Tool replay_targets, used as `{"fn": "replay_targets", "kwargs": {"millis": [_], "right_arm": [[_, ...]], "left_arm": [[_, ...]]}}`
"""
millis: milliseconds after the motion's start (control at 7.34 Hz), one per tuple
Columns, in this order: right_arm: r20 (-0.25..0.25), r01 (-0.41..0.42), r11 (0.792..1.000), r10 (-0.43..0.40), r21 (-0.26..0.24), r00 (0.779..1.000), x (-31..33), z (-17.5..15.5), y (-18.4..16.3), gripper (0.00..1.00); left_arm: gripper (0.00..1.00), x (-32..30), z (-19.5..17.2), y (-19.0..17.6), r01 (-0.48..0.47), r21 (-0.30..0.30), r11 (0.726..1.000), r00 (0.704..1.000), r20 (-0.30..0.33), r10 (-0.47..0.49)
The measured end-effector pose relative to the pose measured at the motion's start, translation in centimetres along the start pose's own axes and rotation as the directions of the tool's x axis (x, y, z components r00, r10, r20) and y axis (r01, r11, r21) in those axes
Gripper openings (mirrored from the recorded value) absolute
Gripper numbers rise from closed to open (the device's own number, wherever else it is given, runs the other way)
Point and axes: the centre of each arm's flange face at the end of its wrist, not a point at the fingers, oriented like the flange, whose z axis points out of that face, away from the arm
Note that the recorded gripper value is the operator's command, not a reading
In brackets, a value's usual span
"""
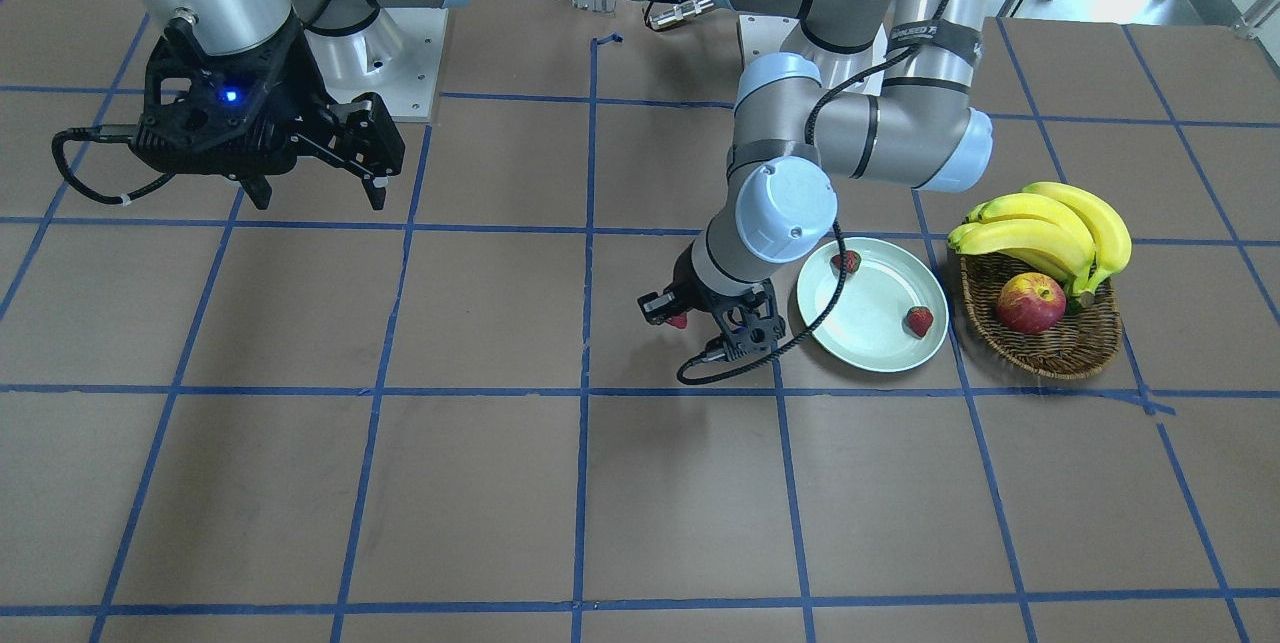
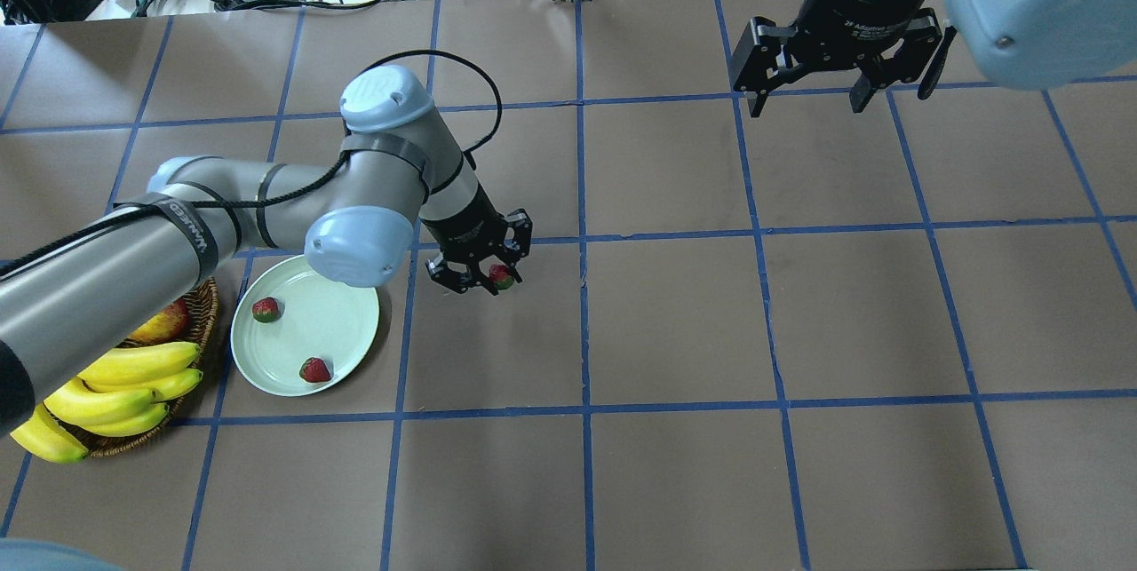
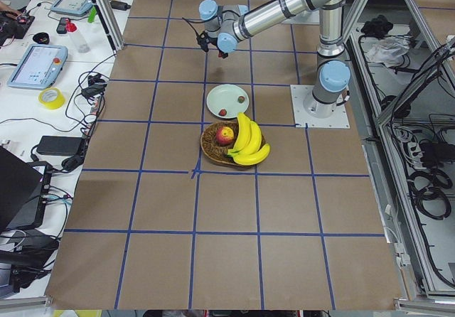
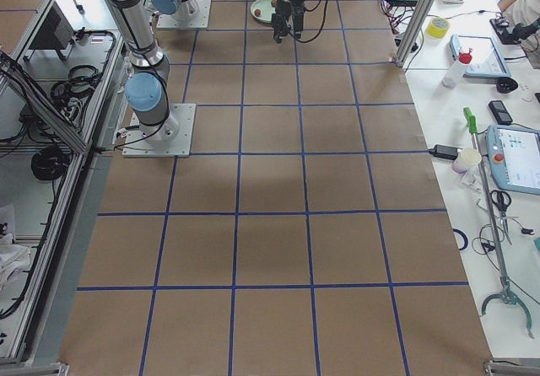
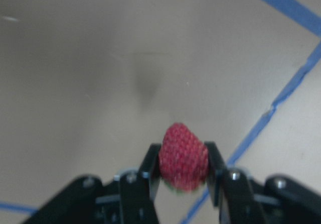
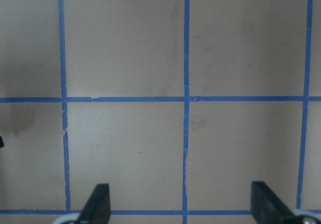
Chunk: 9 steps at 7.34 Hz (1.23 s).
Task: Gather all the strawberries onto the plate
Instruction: 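Carry it with the left gripper onto the plate, release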
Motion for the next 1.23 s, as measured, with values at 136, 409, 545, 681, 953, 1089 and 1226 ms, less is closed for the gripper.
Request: {"fn": "replay_targets", "kwargs": {"millis": [136,409,545,681,953,1089,1226], "right_arm": [[0.000,0.000,1.000,0.000,-0.001,1.000,0.0,0.0,0.0,1.00],[0.001,0.000,1.000,0.000,-0.001,1.000,0.0,0.0,0.0,1.00],[0.000,0.000,1.000,0.000,-0.001,1.000,0.0,0.0,0.0,1.00],[0.000,0.001,1.000,-0.001,-0.001,1.000,0.0,0.0,0.0,1.00],[0.000,0.002,1.000,-0.002,-0.010,1.000,0.0,0.5,0.2,1.00],[0.001,0.002,1.000,-0.002,-0.013,1.000,0.0,0.7,0.2,1.00],[0.001,0.002,1.000,-0.002,-0.014,1.000,0.0,0.8,0.2,1.00]], "left_arm": [[0.00,-1.9,-2.3,-2.1,-0.011,0.005,1.000,0.998,0.062,0.011],[0.00,-6.8,-4.8,-6.0,-0.052,-0.012,0.999,0.993,0.109,0.053],[0.00,-9.5,-5.0,-7.6,-0.092,-0.031,0.995,0.988,0.121,0.095],[0.00,-12.0,-4.1,-8.5,-0.114,-0.062,0.992,0.984,0.133,0.121],[0.00,-14.8,-2.0,-8.6,-0.134,-0.100,0.986,0.979,0.143,0.148],[0.22,-15.5,-1.4,-8.7,-0.157,-0.111,0.981,0.971,0.163,0.174],[0.91,-16.1,-0.8,-8.7,-0.178,-0.124,0.976,0.960,0.194,0.200]]}}
